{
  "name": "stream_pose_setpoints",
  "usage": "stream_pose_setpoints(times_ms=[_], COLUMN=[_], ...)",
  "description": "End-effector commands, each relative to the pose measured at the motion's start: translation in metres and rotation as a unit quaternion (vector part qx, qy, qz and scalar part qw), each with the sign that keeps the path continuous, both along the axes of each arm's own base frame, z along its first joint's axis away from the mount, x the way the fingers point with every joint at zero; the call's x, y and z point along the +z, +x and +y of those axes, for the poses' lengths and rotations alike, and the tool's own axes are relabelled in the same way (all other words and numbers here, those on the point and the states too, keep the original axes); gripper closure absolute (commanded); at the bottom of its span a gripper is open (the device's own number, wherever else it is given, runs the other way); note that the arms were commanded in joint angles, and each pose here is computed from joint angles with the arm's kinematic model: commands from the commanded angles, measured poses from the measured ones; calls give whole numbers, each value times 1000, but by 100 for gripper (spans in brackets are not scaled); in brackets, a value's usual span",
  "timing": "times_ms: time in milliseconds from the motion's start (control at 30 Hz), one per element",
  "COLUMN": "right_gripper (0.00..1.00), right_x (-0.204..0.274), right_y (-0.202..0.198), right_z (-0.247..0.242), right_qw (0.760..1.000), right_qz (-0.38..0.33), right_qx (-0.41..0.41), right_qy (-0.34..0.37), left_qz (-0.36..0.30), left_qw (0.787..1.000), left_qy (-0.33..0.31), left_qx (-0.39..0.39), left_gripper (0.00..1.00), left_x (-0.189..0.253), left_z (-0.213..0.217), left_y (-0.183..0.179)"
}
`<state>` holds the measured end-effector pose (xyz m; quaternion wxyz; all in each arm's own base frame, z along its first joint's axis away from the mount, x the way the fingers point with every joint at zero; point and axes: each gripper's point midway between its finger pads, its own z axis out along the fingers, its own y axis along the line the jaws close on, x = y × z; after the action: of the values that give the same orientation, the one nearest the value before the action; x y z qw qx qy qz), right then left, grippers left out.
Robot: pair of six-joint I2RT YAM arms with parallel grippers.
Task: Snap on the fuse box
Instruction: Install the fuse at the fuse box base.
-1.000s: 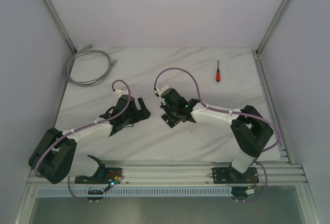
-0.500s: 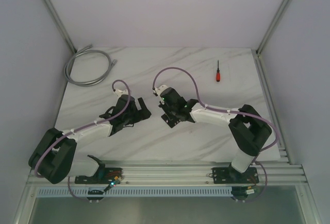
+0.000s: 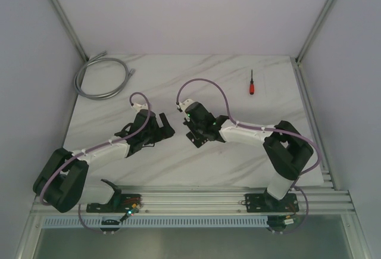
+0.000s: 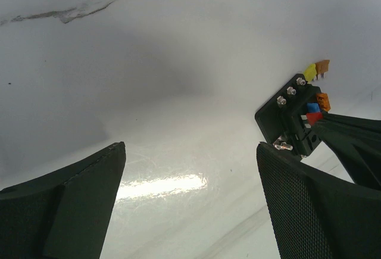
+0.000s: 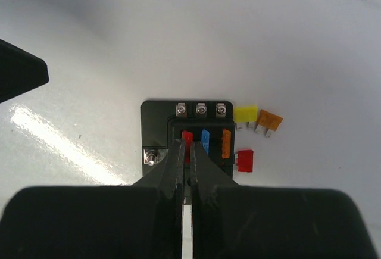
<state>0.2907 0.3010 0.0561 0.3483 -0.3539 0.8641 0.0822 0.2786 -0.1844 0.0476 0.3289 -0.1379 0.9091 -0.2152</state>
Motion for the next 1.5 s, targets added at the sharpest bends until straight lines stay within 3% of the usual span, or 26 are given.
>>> stream_pose_setpoints(times_ms=[0,800,1167,1467], right_gripper=[100,100,80,72], right_x=[-15,-26,-17,-12], right_y=[-5,-13,-18,-15], right_z=[-2,-9,-10,-5], right_qw=[1000,999,999,999], right_qz=[7,-14,-21,-13], right_qx=[2,30,35,26], right_qy=[-8,-1,8,14], left_qz=[-5,-6,-7,-11], left_qw=[1000,1000,1000,1000], left_qy=[-11,-19,-23,-25], left_qx=[0,-1,-2,-1], left_gripper=[0,0,0,0], left_x=[3,6,7,9], left_z=[-2,-4,-4,-3], left_y=[2,1,0,-2])
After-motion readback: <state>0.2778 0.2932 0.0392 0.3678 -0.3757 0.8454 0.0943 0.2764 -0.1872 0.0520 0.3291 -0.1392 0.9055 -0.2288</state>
